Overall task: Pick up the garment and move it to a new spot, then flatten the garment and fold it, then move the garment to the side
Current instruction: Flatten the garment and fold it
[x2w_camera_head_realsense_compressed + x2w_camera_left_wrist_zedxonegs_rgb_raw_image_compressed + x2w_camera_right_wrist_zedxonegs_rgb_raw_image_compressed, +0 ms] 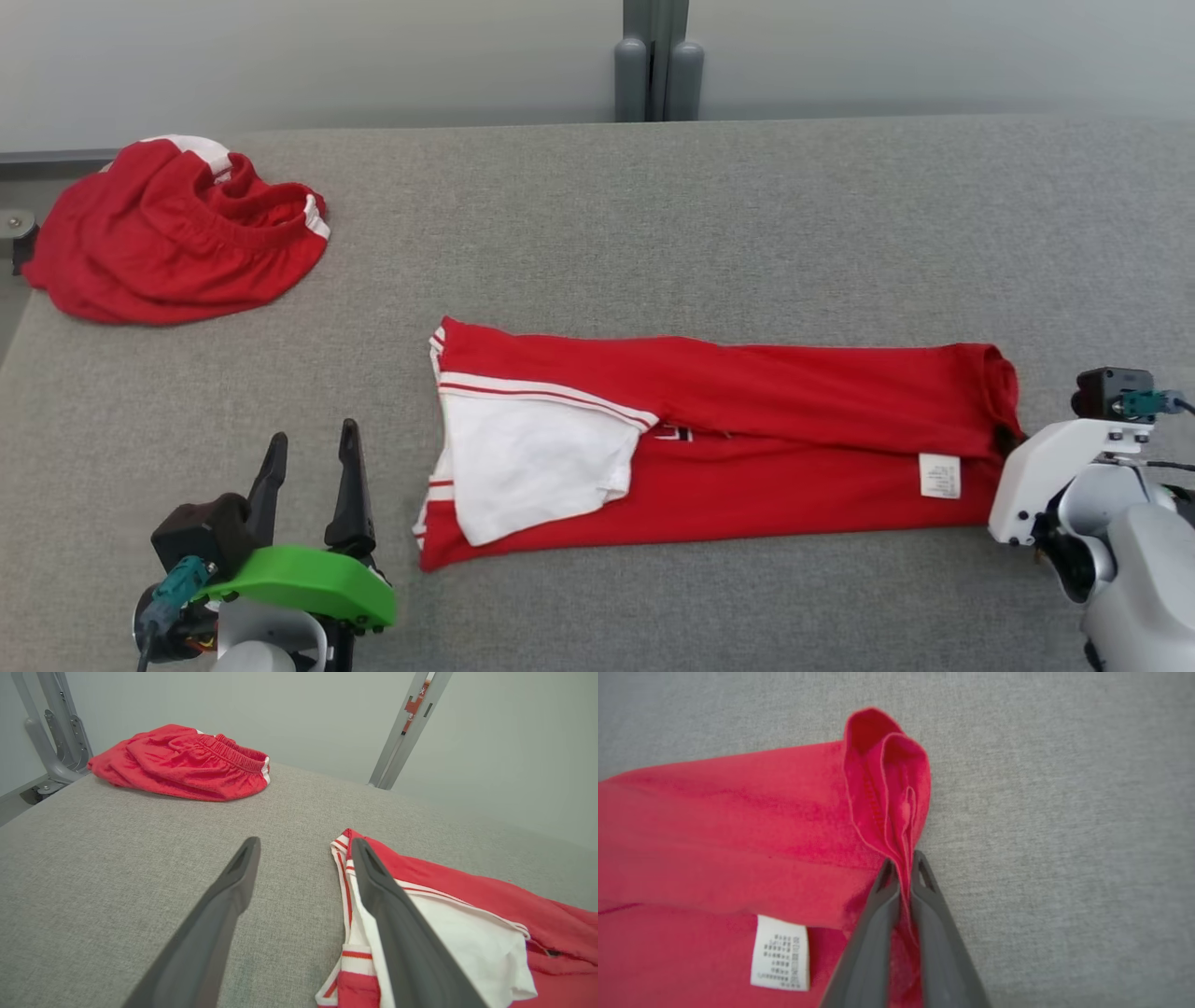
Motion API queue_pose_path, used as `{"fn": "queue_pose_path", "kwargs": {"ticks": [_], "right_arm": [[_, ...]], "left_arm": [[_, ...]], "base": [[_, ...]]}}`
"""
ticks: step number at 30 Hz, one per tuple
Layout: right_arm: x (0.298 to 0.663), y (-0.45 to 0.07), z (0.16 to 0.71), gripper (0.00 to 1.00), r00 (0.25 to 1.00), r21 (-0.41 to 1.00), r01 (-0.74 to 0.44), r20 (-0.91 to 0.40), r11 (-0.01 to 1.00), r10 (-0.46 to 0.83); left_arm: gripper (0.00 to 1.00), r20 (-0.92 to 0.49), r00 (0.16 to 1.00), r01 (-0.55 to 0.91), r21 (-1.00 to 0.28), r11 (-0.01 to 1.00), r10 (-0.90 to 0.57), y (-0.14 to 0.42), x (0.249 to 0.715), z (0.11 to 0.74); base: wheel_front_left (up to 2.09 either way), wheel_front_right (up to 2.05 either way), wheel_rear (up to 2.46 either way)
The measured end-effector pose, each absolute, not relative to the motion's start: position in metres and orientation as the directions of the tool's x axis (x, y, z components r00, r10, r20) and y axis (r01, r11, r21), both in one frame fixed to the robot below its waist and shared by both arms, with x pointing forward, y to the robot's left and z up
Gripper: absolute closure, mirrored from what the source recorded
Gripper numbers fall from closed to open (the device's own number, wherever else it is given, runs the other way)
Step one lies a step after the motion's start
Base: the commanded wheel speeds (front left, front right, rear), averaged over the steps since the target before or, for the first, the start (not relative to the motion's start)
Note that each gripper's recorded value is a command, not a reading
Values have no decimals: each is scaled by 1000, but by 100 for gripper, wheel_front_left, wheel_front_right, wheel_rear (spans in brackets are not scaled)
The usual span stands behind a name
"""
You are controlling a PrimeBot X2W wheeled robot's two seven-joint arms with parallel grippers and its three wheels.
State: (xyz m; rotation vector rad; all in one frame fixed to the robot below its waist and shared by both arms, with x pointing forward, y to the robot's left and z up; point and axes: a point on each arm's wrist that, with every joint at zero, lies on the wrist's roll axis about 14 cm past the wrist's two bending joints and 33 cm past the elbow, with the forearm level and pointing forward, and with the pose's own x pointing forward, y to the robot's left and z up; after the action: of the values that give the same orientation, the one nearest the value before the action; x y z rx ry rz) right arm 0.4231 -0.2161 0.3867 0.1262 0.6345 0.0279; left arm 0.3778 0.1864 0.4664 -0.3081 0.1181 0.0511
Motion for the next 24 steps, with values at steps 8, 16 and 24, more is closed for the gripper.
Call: {"fn": "queue_pose_path", "kwargs": {"ticks": [8, 16, 24], "right_arm": [[406, -291, 407, 100, 830, 67, 146, -551, 987, -86], [393, -296, 420, 100, 858, 123, 181, -504, 976, -95], [405, -228, 450, 100, 908, 189, -9, -410, 982, 87]], "left_arm": [[0, -120, 991, 23, -301, 953, -61, 157, 384, 467], [0, -111, 987, 80, -294, 953, -117, 138, 390, 470], [0, -101, 989, 71, -288, 955, -104, 144, 384, 474]], "base": [[0, 0, 0], [0, 0, 0], [0, 0, 0]]}}
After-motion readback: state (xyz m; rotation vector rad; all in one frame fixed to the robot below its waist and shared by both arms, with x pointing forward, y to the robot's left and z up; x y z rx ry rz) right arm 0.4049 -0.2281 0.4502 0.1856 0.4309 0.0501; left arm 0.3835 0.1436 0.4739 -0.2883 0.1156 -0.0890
